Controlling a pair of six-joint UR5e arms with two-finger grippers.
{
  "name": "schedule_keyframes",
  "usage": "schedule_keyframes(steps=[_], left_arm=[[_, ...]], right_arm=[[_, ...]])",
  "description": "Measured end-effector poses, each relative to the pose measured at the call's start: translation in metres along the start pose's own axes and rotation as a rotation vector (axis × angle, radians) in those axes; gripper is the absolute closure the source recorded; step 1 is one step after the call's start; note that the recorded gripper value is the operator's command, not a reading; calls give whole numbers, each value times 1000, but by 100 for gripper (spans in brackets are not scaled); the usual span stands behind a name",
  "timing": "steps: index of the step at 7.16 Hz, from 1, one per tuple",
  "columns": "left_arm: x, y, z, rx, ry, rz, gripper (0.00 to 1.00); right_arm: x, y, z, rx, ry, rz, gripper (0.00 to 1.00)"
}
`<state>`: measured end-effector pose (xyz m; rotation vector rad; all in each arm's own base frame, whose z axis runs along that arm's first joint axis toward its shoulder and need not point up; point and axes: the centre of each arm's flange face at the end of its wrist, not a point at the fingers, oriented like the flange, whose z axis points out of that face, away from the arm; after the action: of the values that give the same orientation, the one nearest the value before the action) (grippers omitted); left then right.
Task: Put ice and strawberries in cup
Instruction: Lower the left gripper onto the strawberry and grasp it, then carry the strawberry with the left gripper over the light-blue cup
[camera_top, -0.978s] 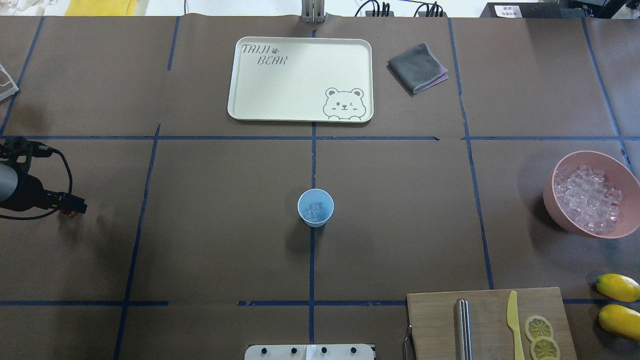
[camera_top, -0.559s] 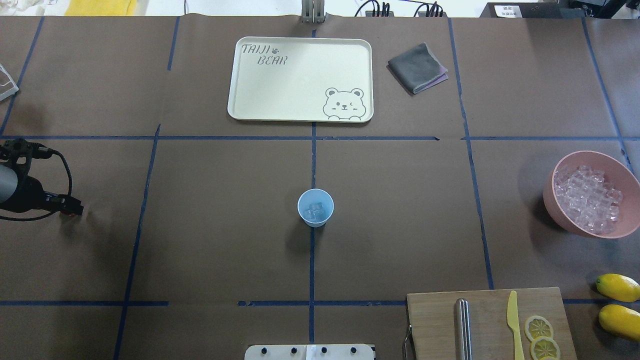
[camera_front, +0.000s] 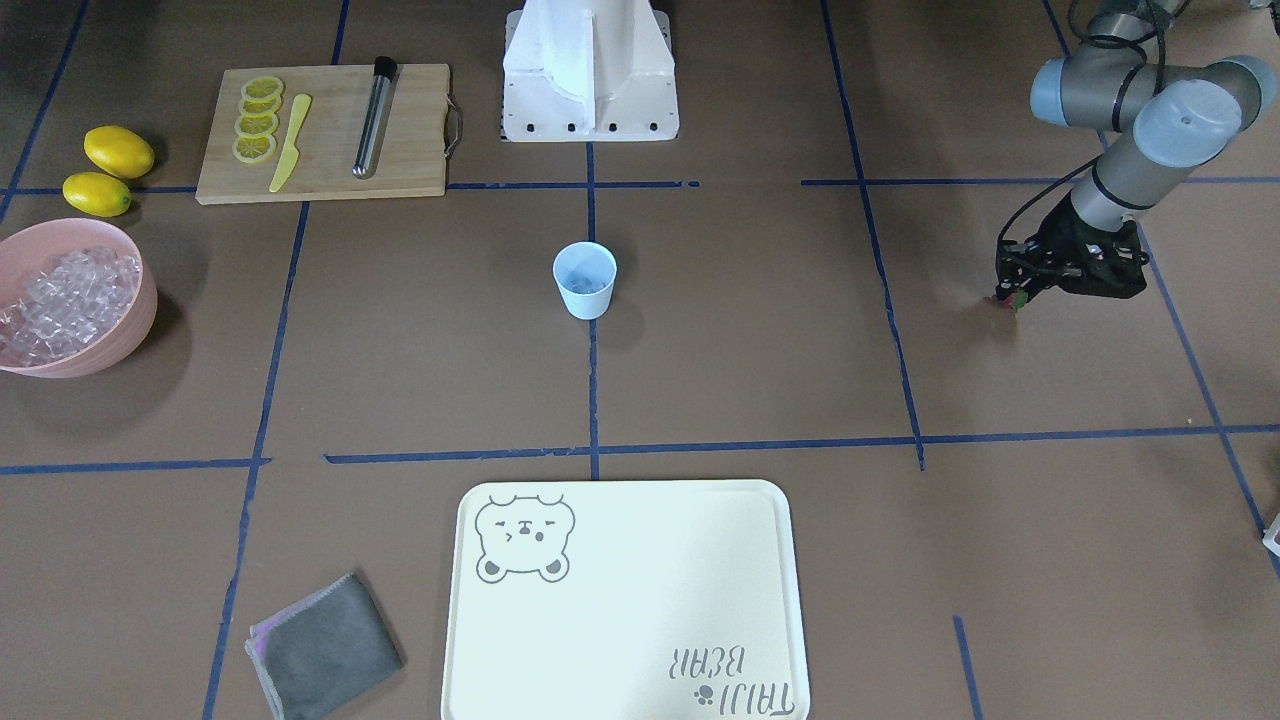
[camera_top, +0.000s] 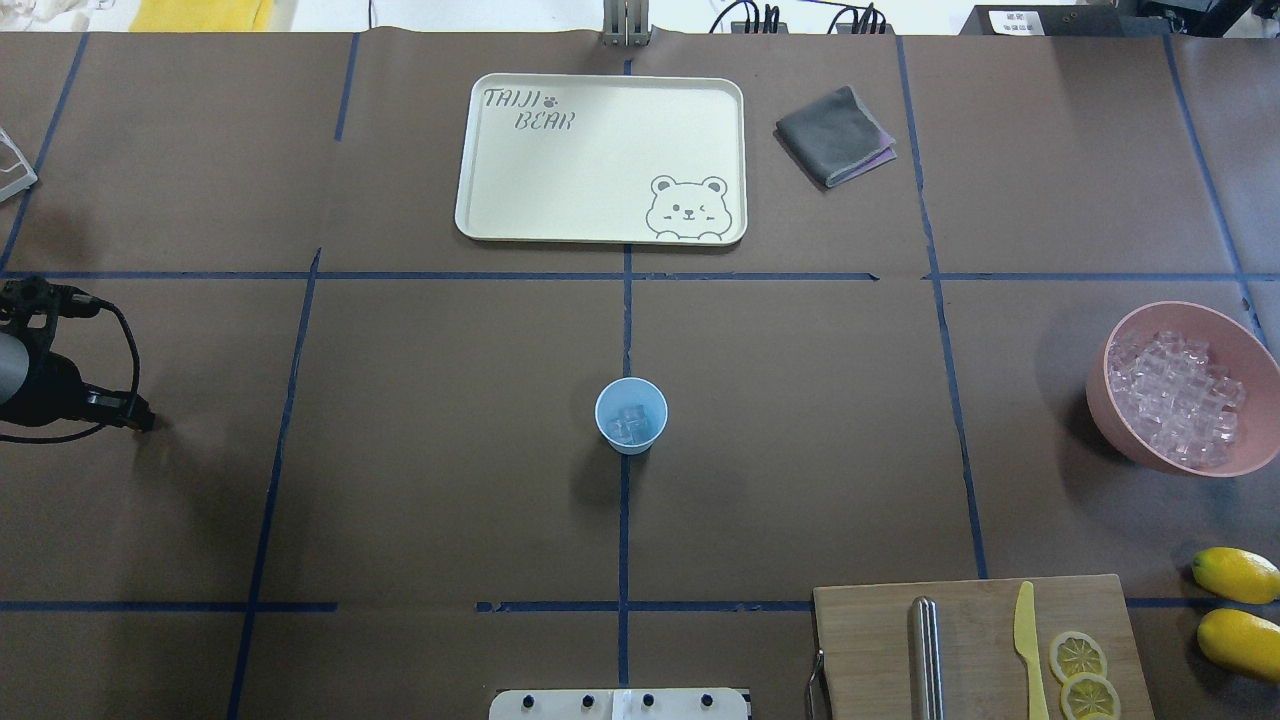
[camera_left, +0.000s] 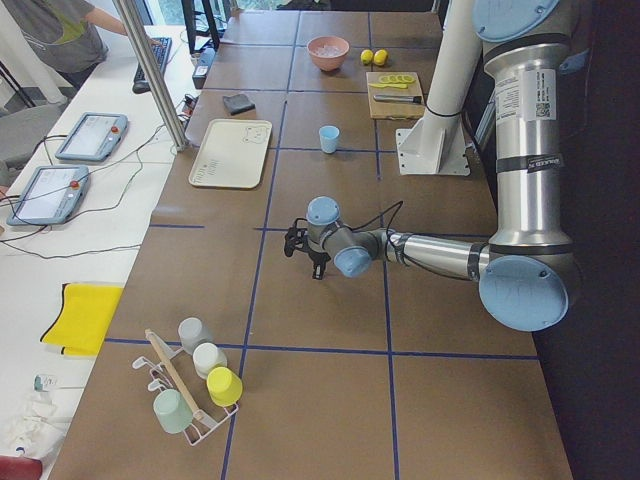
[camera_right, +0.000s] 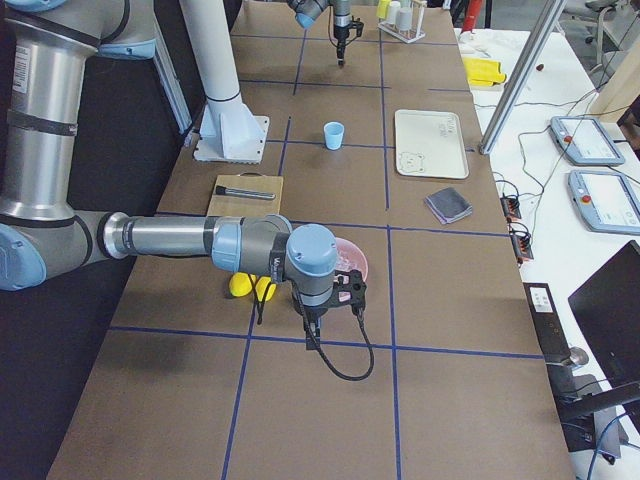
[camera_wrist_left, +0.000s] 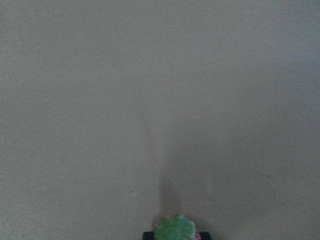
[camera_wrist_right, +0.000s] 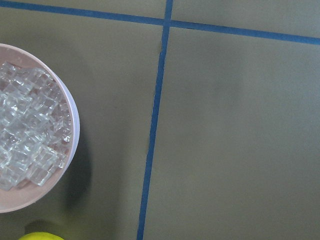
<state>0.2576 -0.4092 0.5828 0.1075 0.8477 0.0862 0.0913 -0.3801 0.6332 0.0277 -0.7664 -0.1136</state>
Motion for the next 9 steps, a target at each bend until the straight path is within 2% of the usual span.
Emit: schedule_keyframes(steps=[2, 3, 6, 8, 9], left_arm=[[15, -5, -19, 2, 0, -1, 100], [30, -8, -39, -6, -12, -2, 100], [108, -7, -149, -63, -88, 61, 99], [171, -16, -212, -57, -90, 77, 98], [200, -27, -229, -43, -80, 65, 97]], right_arm=[[0, 0, 0, 1, -1, -1, 1], [0, 0, 0, 1, -1, -1, 1], [-1, -1, -1, 2, -1, -1, 1], [0, -1, 0, 1, -1, -1, 1], [0, -1, 0, 1, -1, -1, 1]])
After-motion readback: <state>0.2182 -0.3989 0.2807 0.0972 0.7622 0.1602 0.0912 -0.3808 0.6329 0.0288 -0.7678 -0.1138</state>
